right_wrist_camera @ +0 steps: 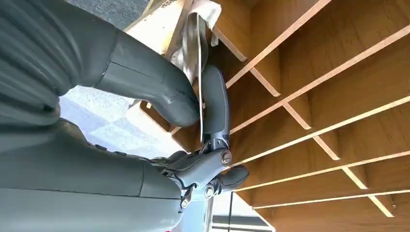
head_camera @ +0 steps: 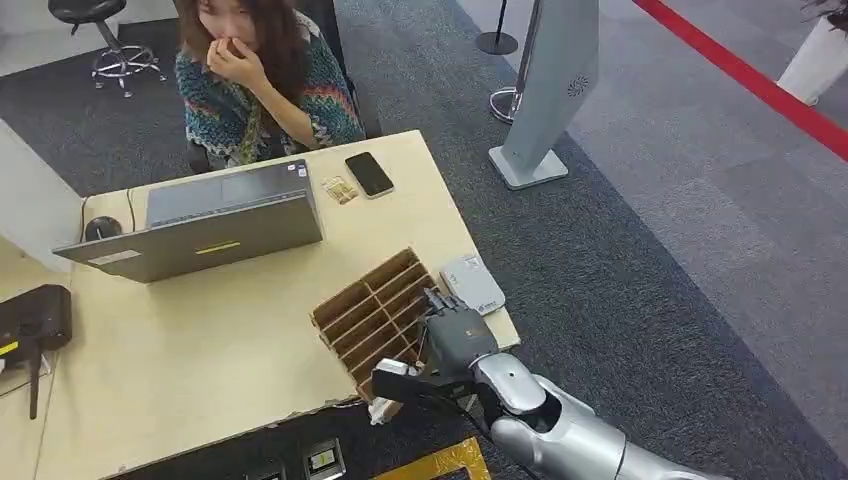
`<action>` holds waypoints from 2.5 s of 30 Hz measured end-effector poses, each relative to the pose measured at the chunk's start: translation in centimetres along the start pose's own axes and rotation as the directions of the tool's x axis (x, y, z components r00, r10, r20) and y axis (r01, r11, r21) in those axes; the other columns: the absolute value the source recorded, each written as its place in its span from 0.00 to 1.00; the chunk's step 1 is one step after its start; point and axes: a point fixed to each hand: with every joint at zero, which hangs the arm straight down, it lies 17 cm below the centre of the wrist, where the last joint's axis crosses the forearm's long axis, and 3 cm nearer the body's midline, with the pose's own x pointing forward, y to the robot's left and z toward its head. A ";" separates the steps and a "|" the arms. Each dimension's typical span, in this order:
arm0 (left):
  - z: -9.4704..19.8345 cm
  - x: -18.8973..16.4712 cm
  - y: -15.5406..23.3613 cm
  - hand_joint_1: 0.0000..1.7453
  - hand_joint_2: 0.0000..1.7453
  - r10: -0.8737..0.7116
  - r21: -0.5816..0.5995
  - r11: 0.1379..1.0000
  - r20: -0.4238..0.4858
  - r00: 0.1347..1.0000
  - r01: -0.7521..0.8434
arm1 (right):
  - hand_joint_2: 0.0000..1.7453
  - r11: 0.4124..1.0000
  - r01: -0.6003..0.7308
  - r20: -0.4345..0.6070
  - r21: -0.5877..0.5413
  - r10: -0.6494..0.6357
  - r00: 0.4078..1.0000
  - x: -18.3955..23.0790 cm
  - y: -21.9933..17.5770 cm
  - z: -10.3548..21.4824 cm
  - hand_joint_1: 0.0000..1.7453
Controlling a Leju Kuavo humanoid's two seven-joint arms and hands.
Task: Pass the card to the sensor for recognition and then transmit it.
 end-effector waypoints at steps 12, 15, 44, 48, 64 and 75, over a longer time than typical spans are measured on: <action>0.2 0.3 -0.4 0.00 0.00 -0.009 -0.011 1.000 0.012 1.000 0.009 | 1.00 0.997 -0.047 0.041 -0.068 0.050 0.998 0.5 -2.4 -1.4 1.00; 0.2 0.6 -0.6 0.00 0.00 -0.022 -0.017 1.000 0.023 1.000 0.022 | 1.00 0.991 -0.061 0.049 -0.115 0.067 0.997 0.5 -4.8 -2.6 1.00; -1.2 7.1 0.4 0.00 0.00 -0.129 -0.038 0.990 0.152 0.980 0.136 | 1.00 0.907 -0.053 0.111 -0.418 0.109 0.988 4.5 -32.4 -15.6 1.00; -1.3 7.1 0.5 0.00 0.00 -0.130 -0.034 0.990 0.149 0.980 0.137 | 1.00 0.910 -0.090 0.131 -0.405 0.155 0.979 6.4 -32.7 -18.1 1.00; -1.0 5.7 0.3 0.00 0.00 -0.124 -0.027 0.991 0.124 0.985 0.128 | 1.00 0.965 -0.153 0.071 -0.213 0.172 0.983 6.2 -22.9 -24.4 0.09; -1.0 5.3 0.3 0.00 0.00 -0.126 -0.026 0.991 0.119 0.985 0.130 | 1.00 0.954 -0.180 -0.030 -0.238 0.178 0.984 2.4 -22.4 -25.0 0.00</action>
